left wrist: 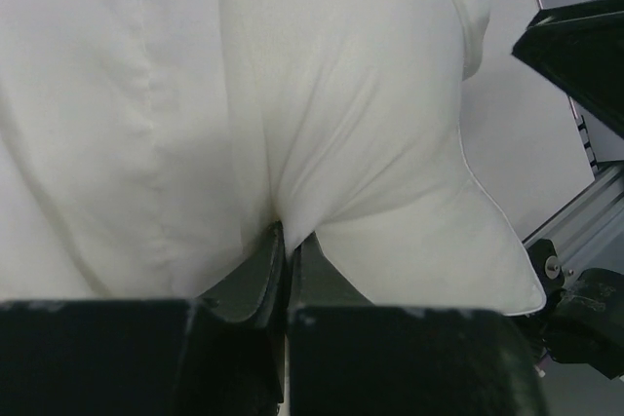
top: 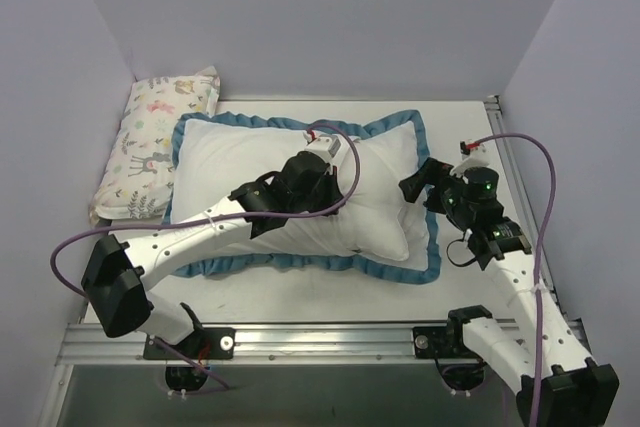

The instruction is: Remove the pillowcase from the pillow

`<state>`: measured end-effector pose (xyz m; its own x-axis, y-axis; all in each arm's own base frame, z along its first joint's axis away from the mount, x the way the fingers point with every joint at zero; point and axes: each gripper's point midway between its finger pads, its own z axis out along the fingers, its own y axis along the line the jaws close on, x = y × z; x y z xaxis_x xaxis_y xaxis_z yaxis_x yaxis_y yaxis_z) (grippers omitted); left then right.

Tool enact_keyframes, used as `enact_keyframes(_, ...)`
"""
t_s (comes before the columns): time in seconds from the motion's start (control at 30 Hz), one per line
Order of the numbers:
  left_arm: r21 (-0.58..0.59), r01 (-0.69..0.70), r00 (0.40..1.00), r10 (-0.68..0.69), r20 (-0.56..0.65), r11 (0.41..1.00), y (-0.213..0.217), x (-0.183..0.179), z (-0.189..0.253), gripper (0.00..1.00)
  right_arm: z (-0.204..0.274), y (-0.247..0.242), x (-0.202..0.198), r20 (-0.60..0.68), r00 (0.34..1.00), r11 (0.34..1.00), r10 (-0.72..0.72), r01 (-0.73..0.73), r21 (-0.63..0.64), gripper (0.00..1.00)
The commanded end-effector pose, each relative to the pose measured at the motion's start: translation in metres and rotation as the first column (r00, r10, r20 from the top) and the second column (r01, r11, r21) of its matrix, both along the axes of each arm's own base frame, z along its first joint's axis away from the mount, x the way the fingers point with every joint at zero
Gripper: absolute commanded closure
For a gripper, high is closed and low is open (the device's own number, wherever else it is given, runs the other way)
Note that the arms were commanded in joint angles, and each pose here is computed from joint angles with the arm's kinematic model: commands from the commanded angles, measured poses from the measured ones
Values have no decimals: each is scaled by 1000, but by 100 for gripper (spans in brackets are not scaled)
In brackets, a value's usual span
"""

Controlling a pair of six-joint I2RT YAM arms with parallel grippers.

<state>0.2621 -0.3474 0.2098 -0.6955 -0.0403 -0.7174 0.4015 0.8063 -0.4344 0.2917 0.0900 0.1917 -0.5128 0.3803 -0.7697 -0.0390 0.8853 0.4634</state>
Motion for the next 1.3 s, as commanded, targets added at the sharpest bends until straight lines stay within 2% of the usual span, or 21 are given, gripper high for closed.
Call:
enact_keyframes(0.0,37,-63,997,62,36,997,13,4,1,100,-4,20,3,-18,994,992,109,-110,-65,16)
enact_keyframes(0.07,36,-43,998,42,37,998,8,-3,1,100,-8,25,6,-26,993,988,112,-114,-100,17)
enact_keyframes(0.13,47,-35,999,34,37,998,7,-9,0,100,-9,19,19,-38,997,988,61,-66,-140,26)
enact_keyframes(0.17,50,-18,999,16,37,999,4,-16,-1,100,-8,15,25,-42,999,987,29,-36,-155,32)
enact_keyframes(0.2,60,-19,999,17,34,998,5,-19,-2,100,-16,8,29,-81,997,984,-15,0,-177,45)
enact_keyframes(0.23,72,-12,1000,10,26,997,6,-25,-8,100,-8,4,37,-64,997,982,-47,34,-188,53)
enact_keyframes(0.27,75,-1,1000,-1,25,997,5,-32,-8,100,-4,-8,44,-52,992,972,-112,99,-214,64)
enact_keyframes(0.4,90,1,1000,-2,11,996,13,-52,-17,100,-10,-38,63,-100,962,943,-255,225,-247,81)
enact_keyframes(0.53,73,8,1000,-8,9,997,22,-72,-17,100,-21,-63,84,-142,931,921,-338,296,-253,86)
enact_keyframes(0.7,39,10,1000,-11,18,999,33,-93,-13,100,-44,-67,109,-222,917,940,-332,301,-161,93)
enact_keyframes(0.73,38,4,1000,-5,18,999,35,-93,-14,100,-44,-57,105,-247,928,959,-280,260,-110,92)
enact_keyframes(0.77,40,-1,1000,0,21,999,37,-93,-13,100,-39,-51,103,-234,937,965,-260,246,-90,85)
enact_keyframes(0.8,49,-7,1000,6,28,999,38,-91,-13,100,-18,-45,98,-163,959,972,-231,221,-73,67)
enact_keyframes(0.87,70,-6,1000,4,29,998,35,-89,-16,100,-9,-33,82,-140,972,980,-189,178,-83,49)
enact_keyframes(0.9,72,-4,1000,2,31,997,33,-88,-16,100,5,-29,68,-119,979,984,-166,156,-82,46)
enact_keyframes(1.0,86,3,999,-6,37,996,24,-84,-16,100,22,-9,36,-62,994,994,-90,86,-64,42)
enact_keyframes(1.1,86,10,999,-14,48,996,16,-80,-13,100,13,8,6,-77,997,998,-18,13,-66,44)
enact_keyframes(1.23,83,16,998,-21,60,996,11,-77,-8,100,-14,19,-24,-125,992,991,22,-38,-127,44)
enact_keyframes(1.27,80,13,998,-18,64,997,10,-76,-6,100,-26,18,-30,-148,989,989,10,-32,-145,48)
